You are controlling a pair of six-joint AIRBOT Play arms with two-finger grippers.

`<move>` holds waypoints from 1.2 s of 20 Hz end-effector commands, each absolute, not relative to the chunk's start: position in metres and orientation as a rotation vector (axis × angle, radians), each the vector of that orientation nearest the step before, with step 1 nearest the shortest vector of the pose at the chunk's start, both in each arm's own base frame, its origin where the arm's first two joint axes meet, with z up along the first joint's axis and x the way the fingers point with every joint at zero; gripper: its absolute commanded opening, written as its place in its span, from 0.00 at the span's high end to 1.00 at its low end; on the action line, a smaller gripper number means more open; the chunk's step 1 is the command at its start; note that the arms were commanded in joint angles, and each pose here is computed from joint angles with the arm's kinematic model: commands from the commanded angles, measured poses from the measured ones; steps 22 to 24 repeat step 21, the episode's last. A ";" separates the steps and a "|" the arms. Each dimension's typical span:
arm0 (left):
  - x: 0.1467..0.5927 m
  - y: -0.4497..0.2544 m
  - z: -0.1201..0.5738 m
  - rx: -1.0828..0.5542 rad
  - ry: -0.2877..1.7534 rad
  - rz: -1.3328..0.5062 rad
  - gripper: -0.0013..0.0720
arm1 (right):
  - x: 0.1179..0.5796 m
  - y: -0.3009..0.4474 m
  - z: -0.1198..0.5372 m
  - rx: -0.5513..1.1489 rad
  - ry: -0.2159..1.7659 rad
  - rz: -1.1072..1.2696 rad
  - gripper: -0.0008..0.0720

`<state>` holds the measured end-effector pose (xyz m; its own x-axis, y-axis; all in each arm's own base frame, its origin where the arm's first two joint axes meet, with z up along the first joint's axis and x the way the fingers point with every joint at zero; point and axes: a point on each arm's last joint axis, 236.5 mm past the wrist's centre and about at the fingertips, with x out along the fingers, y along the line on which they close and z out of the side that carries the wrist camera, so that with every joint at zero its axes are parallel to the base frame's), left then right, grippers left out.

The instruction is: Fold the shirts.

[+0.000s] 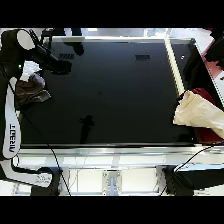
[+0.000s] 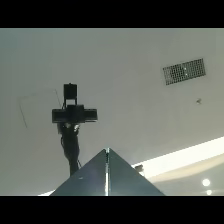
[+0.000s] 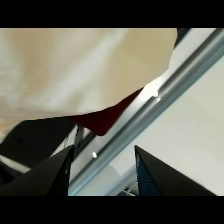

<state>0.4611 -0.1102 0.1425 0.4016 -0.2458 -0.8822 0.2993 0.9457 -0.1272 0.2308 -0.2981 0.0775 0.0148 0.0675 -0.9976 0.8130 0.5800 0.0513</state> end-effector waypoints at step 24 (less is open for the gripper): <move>0.461 -0.175 0.158 -0.018 1.023 -0.489 0.96 | 0.444 0.055 0.199 0.048 0.965 0.472 0.48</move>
